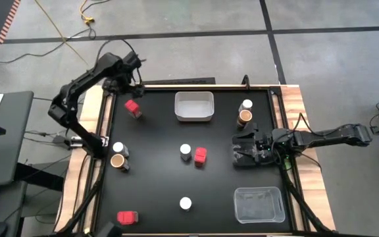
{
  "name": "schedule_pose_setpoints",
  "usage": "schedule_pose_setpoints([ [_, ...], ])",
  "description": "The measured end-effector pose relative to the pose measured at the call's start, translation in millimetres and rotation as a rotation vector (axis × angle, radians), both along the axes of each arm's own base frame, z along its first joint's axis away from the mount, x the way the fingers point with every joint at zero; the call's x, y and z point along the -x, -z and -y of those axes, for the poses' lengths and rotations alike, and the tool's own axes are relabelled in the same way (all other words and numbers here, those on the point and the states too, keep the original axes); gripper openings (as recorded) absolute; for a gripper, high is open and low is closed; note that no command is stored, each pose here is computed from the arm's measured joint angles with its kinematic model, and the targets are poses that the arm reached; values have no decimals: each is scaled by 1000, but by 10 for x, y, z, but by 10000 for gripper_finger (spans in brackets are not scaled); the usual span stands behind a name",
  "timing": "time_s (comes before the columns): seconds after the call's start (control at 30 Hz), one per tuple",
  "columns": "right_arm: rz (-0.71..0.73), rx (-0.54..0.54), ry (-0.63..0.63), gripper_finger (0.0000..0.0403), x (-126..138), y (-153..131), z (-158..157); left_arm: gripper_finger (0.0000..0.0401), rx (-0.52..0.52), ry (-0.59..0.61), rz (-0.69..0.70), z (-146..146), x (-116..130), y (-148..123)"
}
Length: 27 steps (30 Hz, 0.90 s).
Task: Sort spices by type
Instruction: Put the top left red seasoning can into the gray bin
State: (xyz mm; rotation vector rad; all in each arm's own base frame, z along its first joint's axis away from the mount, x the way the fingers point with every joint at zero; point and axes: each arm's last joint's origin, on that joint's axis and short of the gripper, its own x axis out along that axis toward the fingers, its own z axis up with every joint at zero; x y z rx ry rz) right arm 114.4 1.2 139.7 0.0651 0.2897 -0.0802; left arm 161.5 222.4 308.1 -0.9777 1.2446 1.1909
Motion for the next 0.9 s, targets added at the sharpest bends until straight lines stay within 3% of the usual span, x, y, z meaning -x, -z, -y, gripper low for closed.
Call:
schedule_pose_setpoints([
  [0.23, 0, 0, 0, 368, 0, 0, 0, 343, -44, -187, 48, 277, -61, 304],
  [0.43, 0, -3, 1, 368, 0, -1, 0, 343, -58, -331, 106, 292, -68, 480],
  [0.7, 0, -2, 1, 368, 0, 0, 0, 343, -143, -457, 180, 178, -107, 514],
  [0.9, 0, -2, 1, 368, 0, 0, 0, 343, -140, -528, 165, 187, -83, 518],
])
